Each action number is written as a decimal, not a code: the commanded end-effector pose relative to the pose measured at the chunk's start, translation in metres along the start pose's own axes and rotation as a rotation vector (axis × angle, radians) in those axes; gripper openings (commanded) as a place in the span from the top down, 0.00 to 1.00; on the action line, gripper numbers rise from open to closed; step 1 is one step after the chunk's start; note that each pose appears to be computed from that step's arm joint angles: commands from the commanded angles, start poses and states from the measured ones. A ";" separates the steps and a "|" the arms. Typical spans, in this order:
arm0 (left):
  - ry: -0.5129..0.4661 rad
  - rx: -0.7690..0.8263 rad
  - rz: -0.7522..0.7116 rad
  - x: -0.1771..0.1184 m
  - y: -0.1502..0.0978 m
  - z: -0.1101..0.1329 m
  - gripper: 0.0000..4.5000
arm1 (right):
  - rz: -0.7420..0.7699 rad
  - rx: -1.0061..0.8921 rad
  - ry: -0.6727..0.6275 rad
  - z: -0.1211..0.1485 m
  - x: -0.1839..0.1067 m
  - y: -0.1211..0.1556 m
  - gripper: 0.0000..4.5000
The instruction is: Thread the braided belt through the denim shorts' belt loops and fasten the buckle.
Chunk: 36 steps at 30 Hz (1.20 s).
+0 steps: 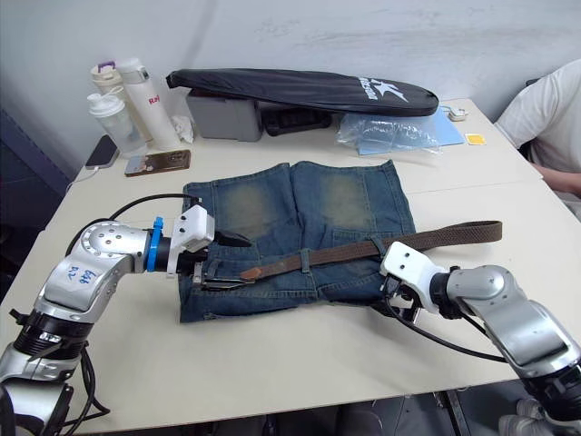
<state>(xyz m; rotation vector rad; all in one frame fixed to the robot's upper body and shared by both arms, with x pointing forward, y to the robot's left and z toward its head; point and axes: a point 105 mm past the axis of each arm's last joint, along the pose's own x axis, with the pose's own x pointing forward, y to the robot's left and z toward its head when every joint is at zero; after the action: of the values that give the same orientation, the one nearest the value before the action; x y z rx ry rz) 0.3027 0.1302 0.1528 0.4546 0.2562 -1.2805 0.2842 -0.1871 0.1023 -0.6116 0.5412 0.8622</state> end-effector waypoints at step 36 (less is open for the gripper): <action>-0.074 0.017 -0.061 0.004 -0.002 0.022 0.00 | -0.302 0.373 -0.238 0.008 -0.120 -0.080 0.01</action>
<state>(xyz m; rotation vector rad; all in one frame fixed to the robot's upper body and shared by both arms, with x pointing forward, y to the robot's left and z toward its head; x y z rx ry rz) 0.3052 0.1183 0.1548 0.4026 0.2471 -1.3301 0.2919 -0.2875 0.1822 -0.2611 0.4501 0.4998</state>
